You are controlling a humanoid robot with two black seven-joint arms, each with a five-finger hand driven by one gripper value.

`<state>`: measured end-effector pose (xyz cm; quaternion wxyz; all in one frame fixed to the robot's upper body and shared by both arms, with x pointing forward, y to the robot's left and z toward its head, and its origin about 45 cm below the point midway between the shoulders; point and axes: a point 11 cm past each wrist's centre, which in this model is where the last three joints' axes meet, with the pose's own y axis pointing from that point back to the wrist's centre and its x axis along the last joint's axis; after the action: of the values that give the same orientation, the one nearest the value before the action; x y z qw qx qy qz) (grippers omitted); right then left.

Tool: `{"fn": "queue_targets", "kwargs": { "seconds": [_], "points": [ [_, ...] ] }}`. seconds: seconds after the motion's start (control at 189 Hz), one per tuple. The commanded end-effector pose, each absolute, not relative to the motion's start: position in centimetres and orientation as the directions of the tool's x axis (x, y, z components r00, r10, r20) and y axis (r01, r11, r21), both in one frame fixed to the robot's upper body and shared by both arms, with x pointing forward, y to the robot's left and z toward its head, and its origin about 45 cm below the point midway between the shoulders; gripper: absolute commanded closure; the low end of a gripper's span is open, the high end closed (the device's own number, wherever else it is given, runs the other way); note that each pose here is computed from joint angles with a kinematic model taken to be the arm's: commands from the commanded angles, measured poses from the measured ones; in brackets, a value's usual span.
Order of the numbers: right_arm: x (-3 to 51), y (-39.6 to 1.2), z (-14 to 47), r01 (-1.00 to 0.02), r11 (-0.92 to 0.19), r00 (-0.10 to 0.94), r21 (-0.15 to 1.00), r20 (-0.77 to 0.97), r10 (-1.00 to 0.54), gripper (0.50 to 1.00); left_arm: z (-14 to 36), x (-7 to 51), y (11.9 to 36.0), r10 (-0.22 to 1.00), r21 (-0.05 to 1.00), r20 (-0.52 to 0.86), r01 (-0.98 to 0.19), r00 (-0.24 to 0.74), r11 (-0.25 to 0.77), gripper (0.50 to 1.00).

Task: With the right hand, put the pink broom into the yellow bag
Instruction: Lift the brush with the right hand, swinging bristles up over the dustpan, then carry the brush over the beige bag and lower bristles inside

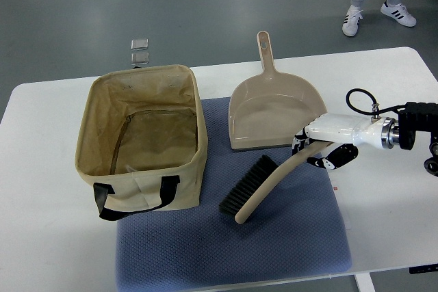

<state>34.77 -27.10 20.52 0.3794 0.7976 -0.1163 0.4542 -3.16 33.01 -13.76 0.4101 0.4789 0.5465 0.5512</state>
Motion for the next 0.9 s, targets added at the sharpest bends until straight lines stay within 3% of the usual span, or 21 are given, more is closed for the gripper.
{"fn": "queue_targets", "kwargs": {
  "seconds": [0.0, 0.576, 0.893],
  "points": [
    [35.1, -28.2, 21.6, -0.545, -0.681, 0.544, 0.489, 0.824, 0.156, 1.0, -13.8, -3.2, 33.0, 0.975, 0.995, 0.08, 0.072, -0.205, -0.066, 0.5],
    [37.9, -32.9, 31.4, -0.661, -0.645, 0.447, 0.383, 0.891, 0.071, 1.0, -13.8, -3.2, 33.0, 0.975, 0.995, 0.08, 0.072, -0.205, -0.066, 0.5],
    [40.4, -33.1, 42.9, -0.725, -0.636, 0.332, 0.265, 0.943, 0.015, 1.0, -13.8, -3.2, 33.0, 0.975, 0.995, 0.08, 0.072, -0.205, -0.066, 0.5]
  ]
}}
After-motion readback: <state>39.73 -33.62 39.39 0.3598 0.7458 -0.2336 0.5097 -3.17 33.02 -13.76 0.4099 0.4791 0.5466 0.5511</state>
